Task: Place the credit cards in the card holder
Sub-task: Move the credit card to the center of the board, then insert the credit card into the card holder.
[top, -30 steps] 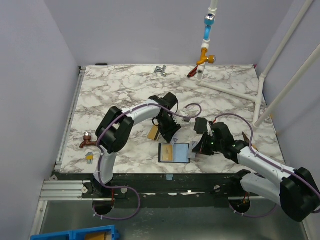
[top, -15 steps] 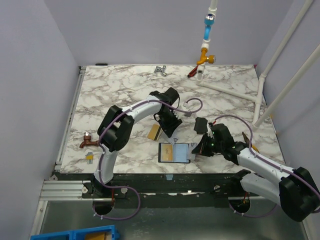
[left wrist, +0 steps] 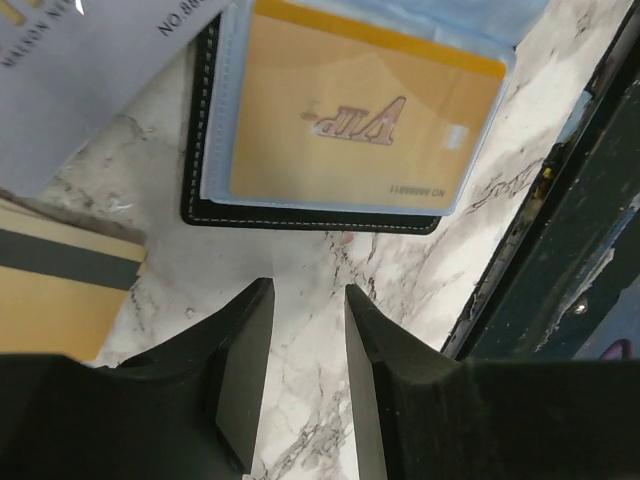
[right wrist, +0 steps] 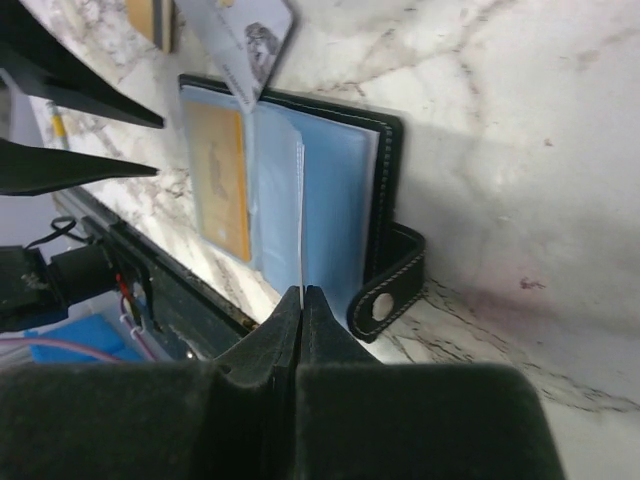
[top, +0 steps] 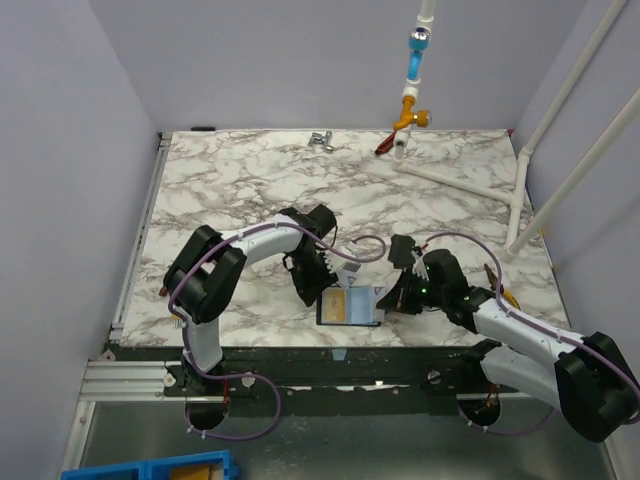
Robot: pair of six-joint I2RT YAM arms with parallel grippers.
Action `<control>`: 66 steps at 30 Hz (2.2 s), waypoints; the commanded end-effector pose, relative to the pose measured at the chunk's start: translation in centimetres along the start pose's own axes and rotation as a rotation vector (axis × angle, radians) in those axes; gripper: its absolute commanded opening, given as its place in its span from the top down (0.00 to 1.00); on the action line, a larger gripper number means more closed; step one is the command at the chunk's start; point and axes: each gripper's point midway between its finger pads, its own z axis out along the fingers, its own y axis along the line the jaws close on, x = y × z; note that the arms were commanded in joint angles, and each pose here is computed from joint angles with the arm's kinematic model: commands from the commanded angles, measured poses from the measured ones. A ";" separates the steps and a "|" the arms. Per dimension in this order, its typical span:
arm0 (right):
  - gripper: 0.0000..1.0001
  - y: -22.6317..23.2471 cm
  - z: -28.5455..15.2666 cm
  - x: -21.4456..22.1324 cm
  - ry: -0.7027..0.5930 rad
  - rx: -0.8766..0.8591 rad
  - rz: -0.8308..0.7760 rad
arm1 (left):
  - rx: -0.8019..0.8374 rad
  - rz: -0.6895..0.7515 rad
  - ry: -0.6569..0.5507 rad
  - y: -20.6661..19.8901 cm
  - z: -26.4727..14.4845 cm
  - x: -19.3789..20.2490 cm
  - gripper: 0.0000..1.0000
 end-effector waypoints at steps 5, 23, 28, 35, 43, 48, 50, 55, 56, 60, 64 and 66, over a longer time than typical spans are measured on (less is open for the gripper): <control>0.99 4.9 0.2 -0.1 0.055 -0.253 -0.011 | -0.091 0.128 0.007 0.4 1.2 -0.4 0.64; 0.99 5.6 3.5 0.5 0.166 -0.300 -0.007 | -0.081 0.234 -0.090 -1.4 -0.9 -1.1 0.64; 0.99 4.3 3.8 -0.3 0.121 -0.207 -0.034 | -0.109 0.262 -0.085 -0.8 -1.3 -1.5 0.64; 0.99 2.5 4.8 -0.7 0.099 -0.126 -0.067 | -0.136 0.282 -0.084 0.0 -1.4 -2.4 0.64; 0.99 2.7 4.9 -1.0 0.089 -0.127 -0.068 | -0.164 0.343 -0.030 0.4 -0.3 -2.6 0.64; 0.99 2.9 5.0 -0.7 0.099 -0.152 -0.057 | -0.208 0.380 0.046 1.3 1.0 -1.2 0.64; 0.99 3.0 5.0 -0.7 0.099 -0.161 -0.054 | -0.218 0.386 0.069 1.6 1.4 -0.7 0.64; 0.99 3.4 4.9 -0.4 0.107 -0.195 -0.049 | -0.242 0.403 0.121 1.9 2.3 0.2 0.65; 0.99 3.4 4.9 -0.4 0.108 -0.196 -0.049 | -0.242 0.407 0.130 1.8 2.5 0.4 0.65; 0.99 3.3 4.9 -0.1 0.113 -0.207 -0.039 | -0.236 0.411 0.130 1.2 3.2 0.3 0.65; 0.99 3.3 4.8 0.2 0.125 -0.221 -0.043 | -0.211 0.421 0.139 0.1 3.9 0.1 0.66; 0.99 3.3 4.7 0.1 0.119 -0.216 -0.047 | -0.193 0.428 0.141 -0.6 4.3 0.2 0.66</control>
